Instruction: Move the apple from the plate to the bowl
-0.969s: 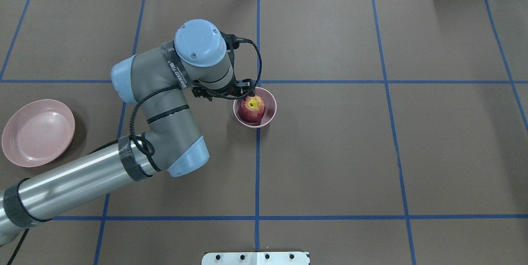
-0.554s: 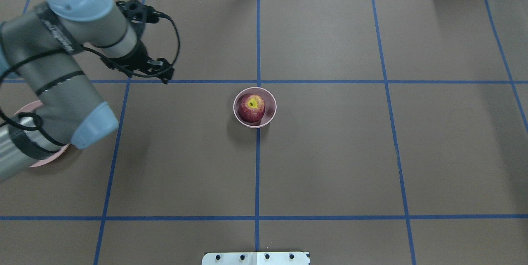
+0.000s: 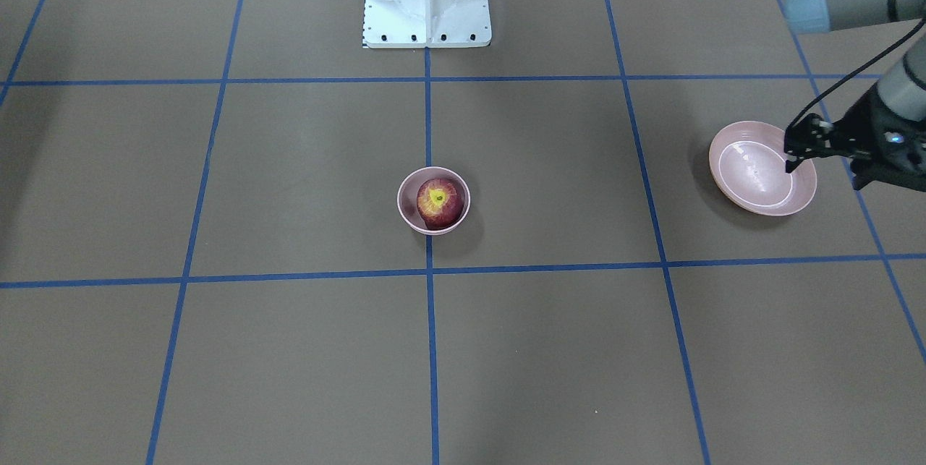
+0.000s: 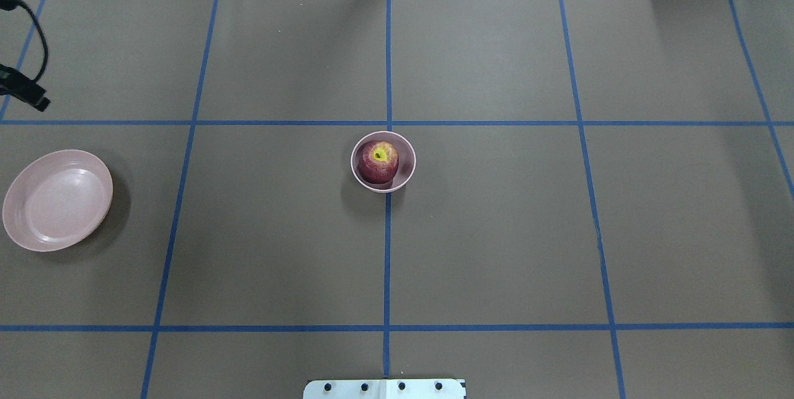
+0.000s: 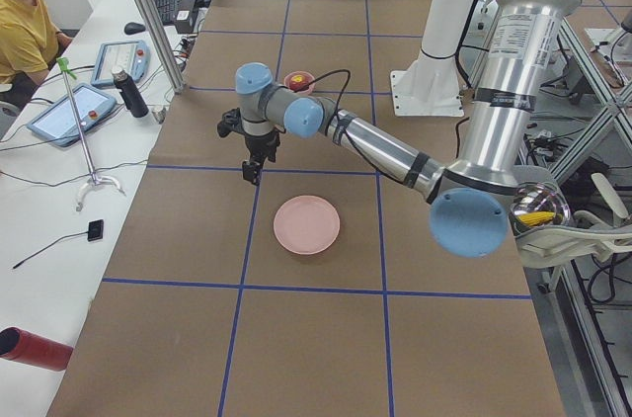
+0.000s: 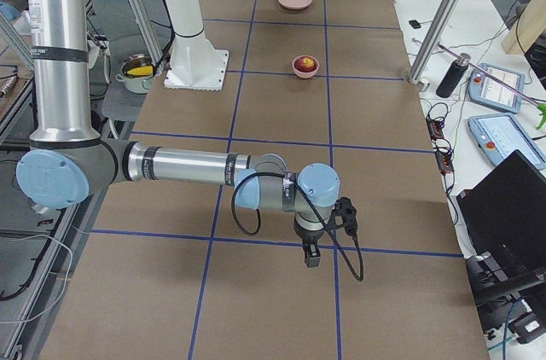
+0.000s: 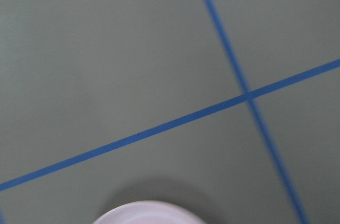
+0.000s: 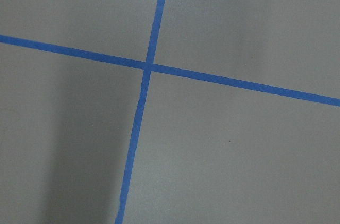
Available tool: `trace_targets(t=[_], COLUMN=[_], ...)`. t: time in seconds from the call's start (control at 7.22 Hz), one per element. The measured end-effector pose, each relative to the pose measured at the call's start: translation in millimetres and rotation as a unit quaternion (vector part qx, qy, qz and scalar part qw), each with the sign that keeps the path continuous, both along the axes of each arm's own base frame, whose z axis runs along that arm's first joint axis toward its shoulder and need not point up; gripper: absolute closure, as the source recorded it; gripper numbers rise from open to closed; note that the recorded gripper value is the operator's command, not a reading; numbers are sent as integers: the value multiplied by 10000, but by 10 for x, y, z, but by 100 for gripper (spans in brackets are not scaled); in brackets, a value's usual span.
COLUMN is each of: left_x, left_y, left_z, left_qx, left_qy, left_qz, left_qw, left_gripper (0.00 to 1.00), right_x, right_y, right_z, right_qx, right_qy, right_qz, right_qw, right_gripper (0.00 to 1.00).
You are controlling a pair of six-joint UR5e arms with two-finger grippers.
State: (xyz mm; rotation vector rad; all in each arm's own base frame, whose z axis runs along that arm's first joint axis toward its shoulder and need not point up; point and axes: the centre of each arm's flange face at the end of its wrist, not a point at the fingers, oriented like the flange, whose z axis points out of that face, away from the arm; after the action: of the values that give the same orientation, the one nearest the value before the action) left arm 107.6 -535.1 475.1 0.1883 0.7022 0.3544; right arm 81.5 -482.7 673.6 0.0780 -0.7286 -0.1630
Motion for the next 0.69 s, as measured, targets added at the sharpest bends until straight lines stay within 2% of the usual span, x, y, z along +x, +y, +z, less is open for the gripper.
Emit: trace_targets(t=[0.28, 0.55, 0.69], left_x=[-796, -1413, -1591], left_y=[301, 676, 720], left_z=[688, 1234, 1398], left_qx=[-109, -297, -423], left_qy=[101, 147, 167], left_qz=[88, -147, -310], left_qw=[9999, 9993, 9985], left_gripper=[1, 1, 1], right_x=[-3, -7, -8], right_y=[1, 6, 7], right_z=[-3, -4, -6], right_qx=[-2, -3, 0], right_qy=[-23, -47, -55], right_qz=[3, 4, 4], right_qw=[10000, 10000, 10000], right_gripper=[0, 0, 0])
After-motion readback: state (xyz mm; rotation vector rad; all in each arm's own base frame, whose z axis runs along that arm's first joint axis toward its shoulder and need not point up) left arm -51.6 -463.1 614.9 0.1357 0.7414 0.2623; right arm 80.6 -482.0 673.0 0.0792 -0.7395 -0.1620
